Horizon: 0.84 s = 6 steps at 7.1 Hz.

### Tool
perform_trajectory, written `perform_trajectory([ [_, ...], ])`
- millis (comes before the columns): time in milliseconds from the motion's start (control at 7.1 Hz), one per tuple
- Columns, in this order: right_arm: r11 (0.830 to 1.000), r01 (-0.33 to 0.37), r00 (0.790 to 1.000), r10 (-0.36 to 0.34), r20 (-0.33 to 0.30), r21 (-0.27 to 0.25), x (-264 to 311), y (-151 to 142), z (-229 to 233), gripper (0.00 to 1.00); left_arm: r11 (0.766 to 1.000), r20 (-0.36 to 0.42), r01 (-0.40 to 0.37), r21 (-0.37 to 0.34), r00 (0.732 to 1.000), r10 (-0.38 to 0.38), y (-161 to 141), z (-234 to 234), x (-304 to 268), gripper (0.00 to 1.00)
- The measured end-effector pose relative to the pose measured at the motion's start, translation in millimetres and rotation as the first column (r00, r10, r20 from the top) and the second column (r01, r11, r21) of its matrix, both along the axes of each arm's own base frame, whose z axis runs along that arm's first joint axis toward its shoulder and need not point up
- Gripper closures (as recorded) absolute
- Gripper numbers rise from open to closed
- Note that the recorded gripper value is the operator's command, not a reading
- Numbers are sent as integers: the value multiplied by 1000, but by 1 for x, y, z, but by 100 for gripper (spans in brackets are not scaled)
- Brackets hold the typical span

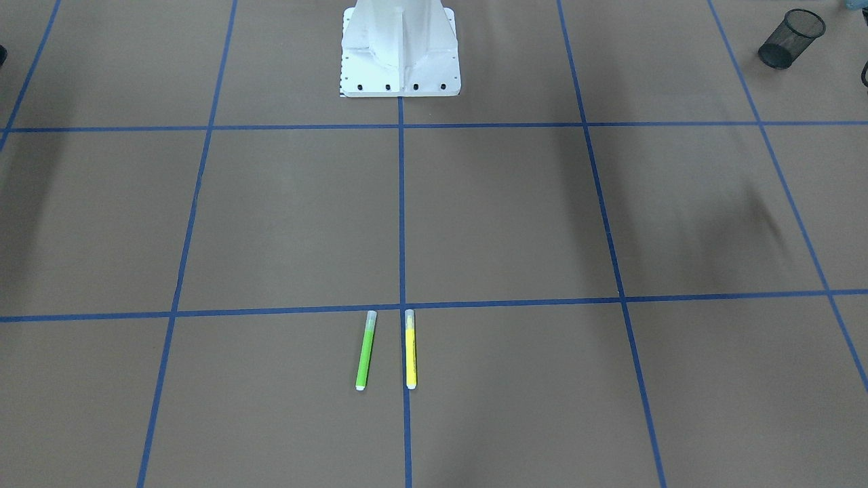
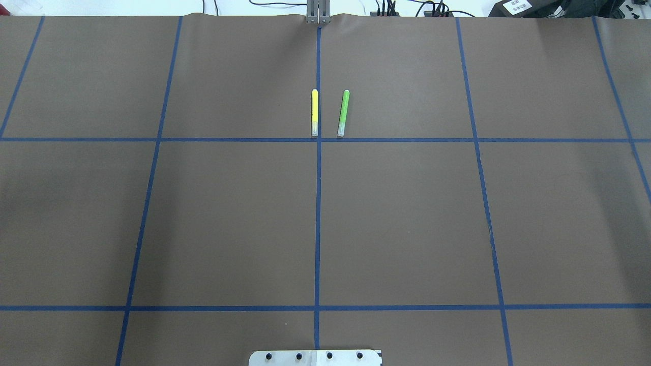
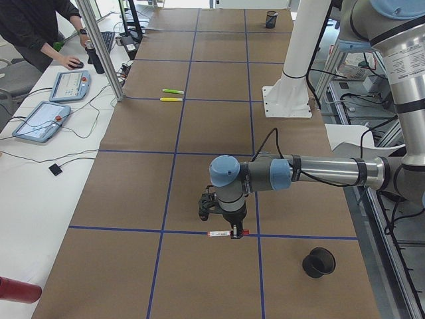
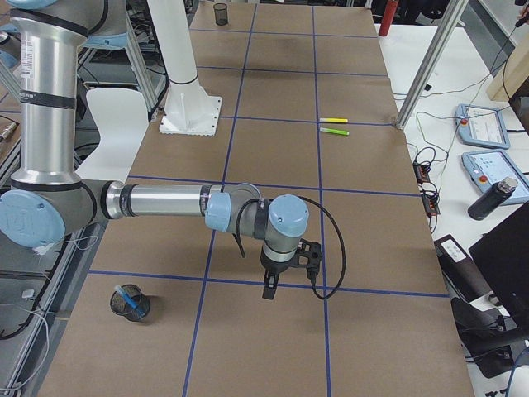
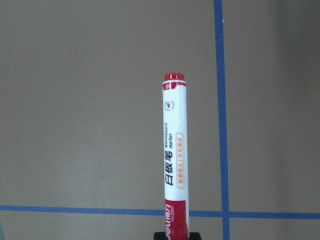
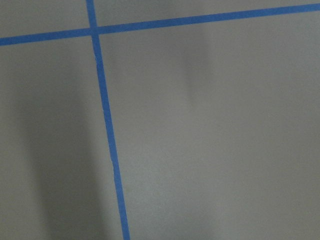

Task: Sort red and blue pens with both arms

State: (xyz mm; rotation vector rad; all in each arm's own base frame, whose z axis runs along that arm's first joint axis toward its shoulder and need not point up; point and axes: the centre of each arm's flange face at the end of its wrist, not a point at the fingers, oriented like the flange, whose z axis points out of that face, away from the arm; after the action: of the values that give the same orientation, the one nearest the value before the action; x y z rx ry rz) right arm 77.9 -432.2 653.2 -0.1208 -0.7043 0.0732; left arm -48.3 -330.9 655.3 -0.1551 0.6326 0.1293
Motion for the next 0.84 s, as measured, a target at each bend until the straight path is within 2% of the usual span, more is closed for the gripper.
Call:
perform_trajectory([
  [563,1000,5,1000,-5,13,23,-7,-5,-5,0,997,-3,25,-67,1000,-25,49,25,-20,100],
  [845,1000,5,999,-6,37,24,-11,-5,-7,0,989,-5,48,-142,999,-49,93,45,-30,100],
])
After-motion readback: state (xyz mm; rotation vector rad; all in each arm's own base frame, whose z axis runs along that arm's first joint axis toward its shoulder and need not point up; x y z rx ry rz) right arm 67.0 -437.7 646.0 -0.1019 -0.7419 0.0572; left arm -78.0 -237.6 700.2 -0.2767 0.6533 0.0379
